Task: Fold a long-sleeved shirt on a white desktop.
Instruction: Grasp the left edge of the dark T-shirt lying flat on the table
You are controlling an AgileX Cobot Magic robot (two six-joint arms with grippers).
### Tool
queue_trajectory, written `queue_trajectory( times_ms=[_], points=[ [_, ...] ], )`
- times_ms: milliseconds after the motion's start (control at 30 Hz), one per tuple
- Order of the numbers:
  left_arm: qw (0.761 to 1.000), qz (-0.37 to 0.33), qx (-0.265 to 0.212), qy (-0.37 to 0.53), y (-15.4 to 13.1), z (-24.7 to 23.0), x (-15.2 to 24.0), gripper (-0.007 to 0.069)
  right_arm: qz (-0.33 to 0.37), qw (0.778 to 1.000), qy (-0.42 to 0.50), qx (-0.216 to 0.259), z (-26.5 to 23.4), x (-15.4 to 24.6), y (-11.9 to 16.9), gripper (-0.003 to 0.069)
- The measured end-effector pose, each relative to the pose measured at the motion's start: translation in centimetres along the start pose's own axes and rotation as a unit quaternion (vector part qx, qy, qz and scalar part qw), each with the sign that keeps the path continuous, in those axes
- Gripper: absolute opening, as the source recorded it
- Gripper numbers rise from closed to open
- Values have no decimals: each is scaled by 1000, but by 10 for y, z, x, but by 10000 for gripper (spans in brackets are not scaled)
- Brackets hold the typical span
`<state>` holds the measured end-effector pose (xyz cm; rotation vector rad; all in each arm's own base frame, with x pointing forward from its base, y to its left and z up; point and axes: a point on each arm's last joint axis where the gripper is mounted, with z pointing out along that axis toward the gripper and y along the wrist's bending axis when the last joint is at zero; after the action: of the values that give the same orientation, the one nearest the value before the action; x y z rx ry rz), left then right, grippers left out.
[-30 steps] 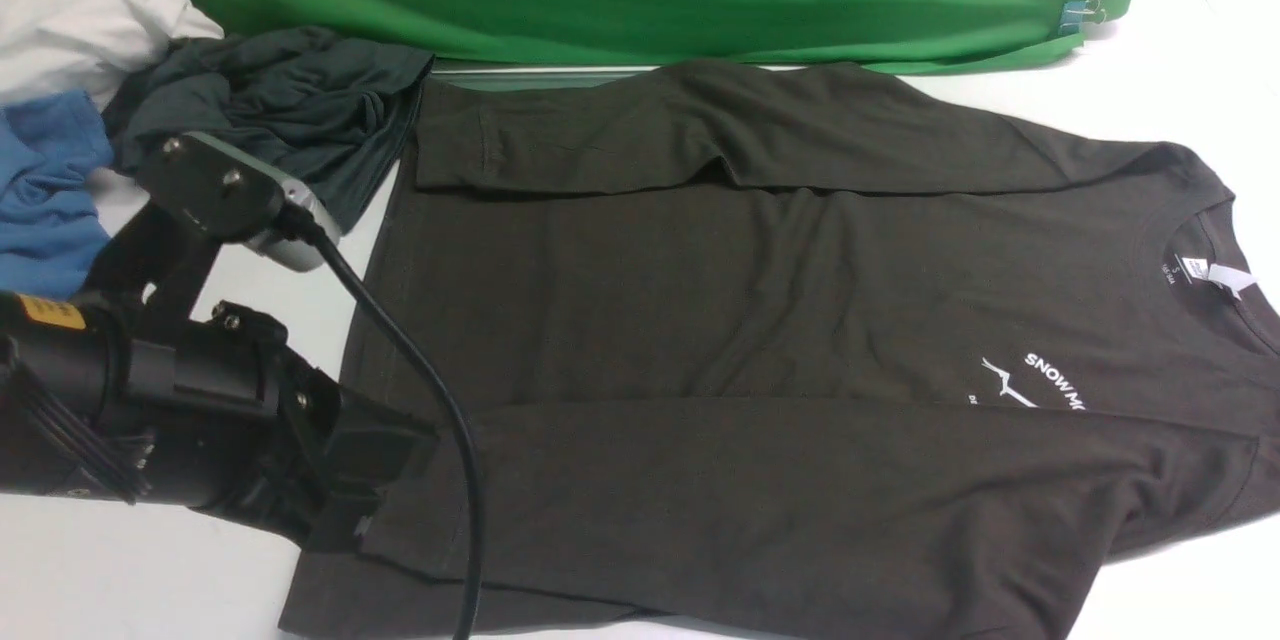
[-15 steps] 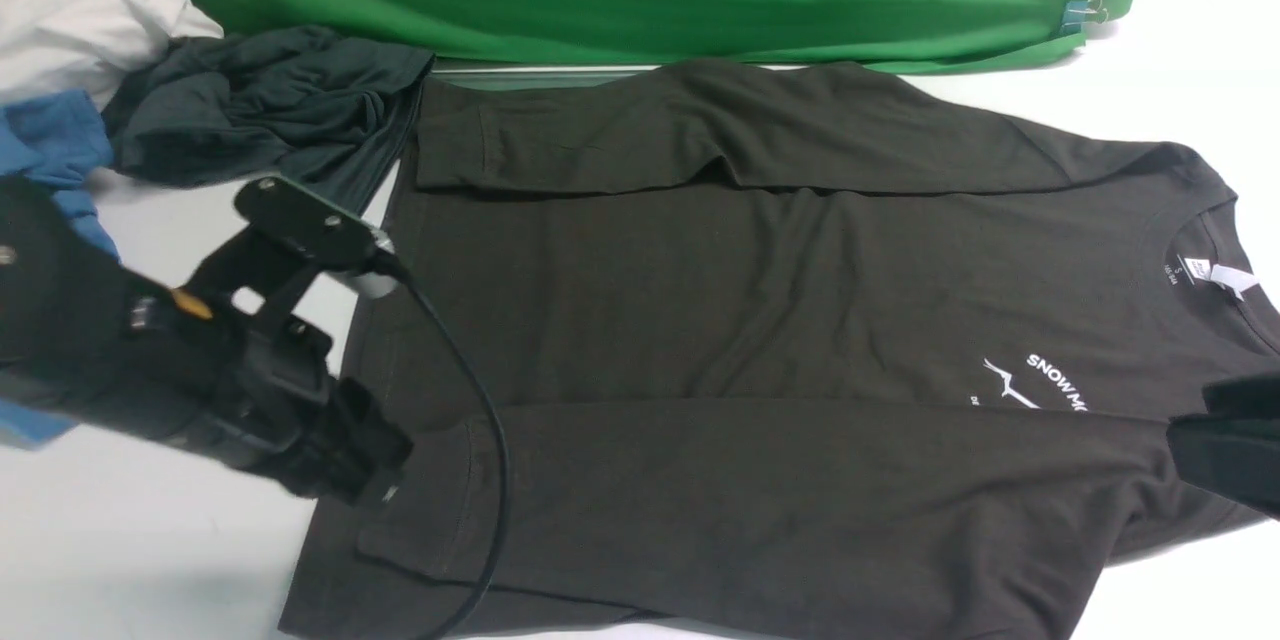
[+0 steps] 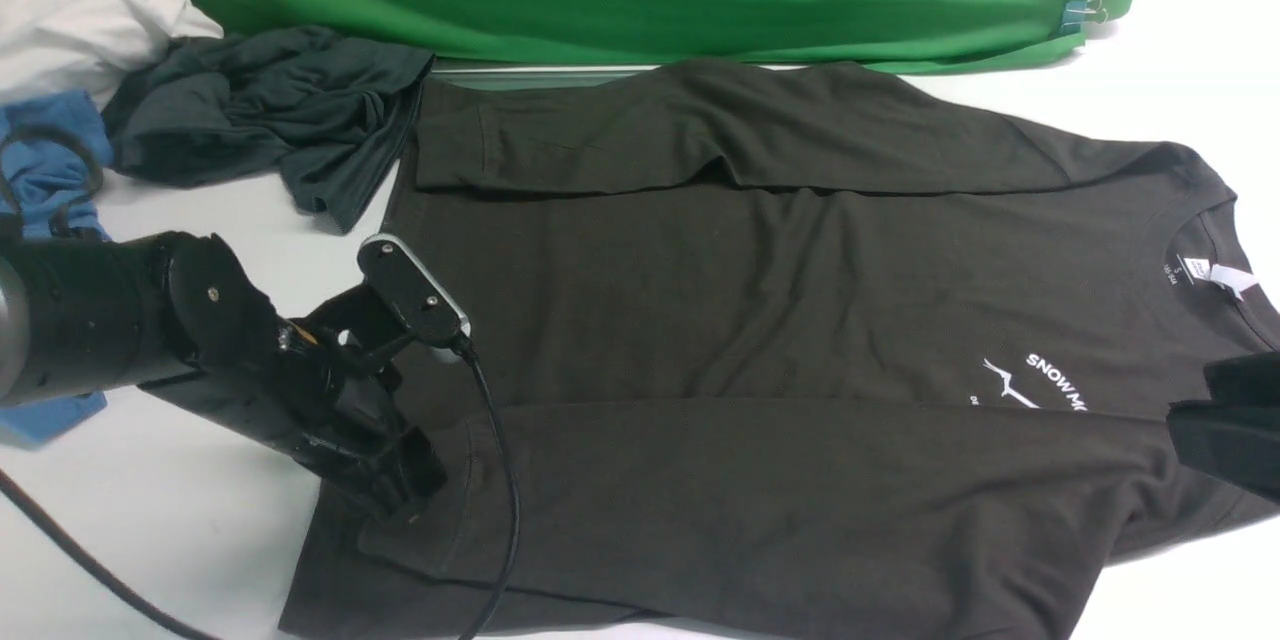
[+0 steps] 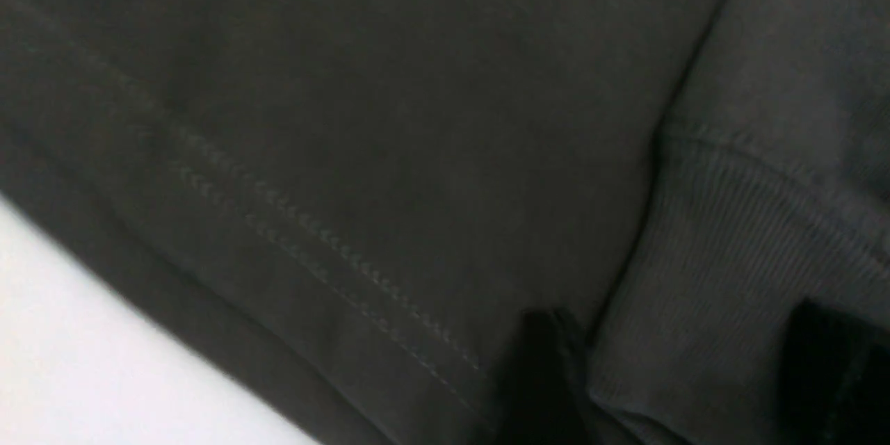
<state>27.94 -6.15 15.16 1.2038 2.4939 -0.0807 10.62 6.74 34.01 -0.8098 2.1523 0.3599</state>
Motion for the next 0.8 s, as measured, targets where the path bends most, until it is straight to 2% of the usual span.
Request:
queue_trajectory(
  times_ms=[167, 333, 667, 800],
  points=[
    [1000, 3, 4, 1, -1, 0, 0, 313, 0, 1000, -1, 0, 0, 0, 0, 220],
    [1000, -2, 8, 0, -1, 0, -1, 97, 0, 1000, -2, 1, 0, 0, 0, 220],
    [1000, 7, -2, -15, -3, -18, -4, 76, 0, 1000, -5, 2, 0, -1, 0, 220],
    [1000, 10, -5, -20, -4, -23, -5, 41, 0, 1000, -13, 5, 0, -2, -1, 220]
  ],
)
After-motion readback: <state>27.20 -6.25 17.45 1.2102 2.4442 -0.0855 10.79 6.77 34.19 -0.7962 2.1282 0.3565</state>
